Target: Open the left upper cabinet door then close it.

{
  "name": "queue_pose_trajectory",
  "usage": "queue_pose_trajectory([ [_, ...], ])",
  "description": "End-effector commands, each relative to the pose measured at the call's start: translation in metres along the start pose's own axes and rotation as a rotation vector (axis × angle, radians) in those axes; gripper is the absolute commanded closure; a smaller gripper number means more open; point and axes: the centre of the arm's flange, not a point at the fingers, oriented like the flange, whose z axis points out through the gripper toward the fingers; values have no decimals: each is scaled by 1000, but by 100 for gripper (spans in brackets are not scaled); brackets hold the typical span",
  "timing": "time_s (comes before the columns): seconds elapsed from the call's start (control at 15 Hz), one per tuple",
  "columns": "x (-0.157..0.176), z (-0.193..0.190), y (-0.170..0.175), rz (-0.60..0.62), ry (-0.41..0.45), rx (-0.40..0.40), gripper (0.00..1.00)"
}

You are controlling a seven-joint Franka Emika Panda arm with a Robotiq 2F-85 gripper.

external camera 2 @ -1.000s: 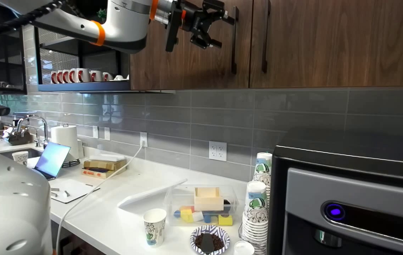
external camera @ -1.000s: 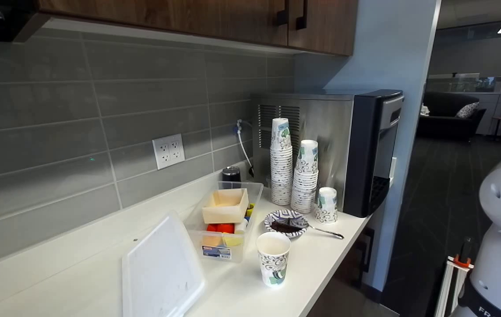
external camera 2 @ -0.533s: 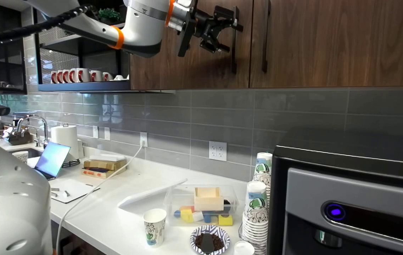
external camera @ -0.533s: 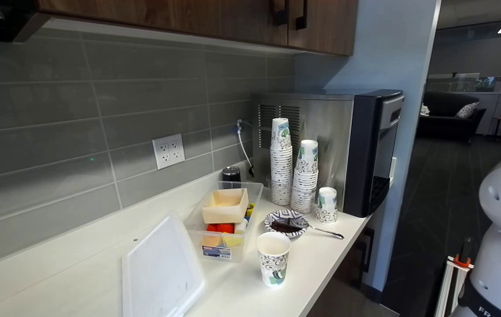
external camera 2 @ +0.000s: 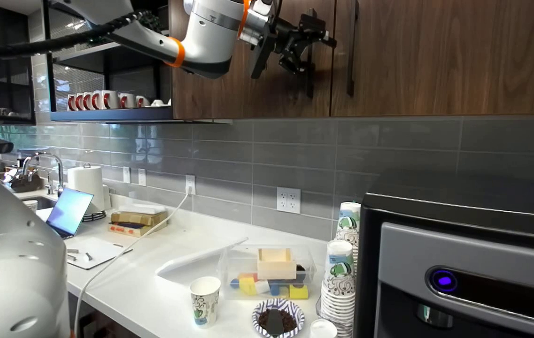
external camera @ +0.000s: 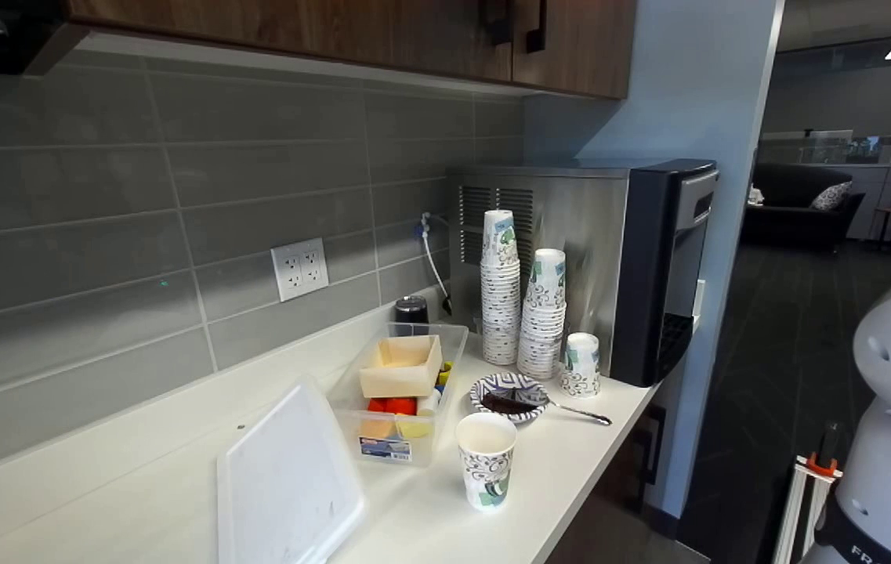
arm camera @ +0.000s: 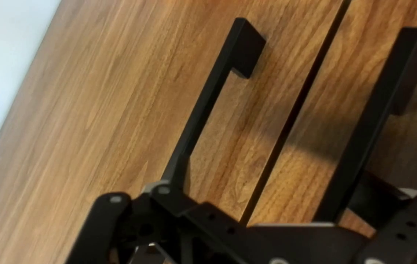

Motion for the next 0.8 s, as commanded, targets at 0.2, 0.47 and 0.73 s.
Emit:
queue_pose_trajectory([
  [0.2,-1,-5,8,86,-10,-58,0],
  [0.47,-15,-25,19,169,-53,-133,0],
  [0.73,-27,-42,28,223,-92,-202,0],
])
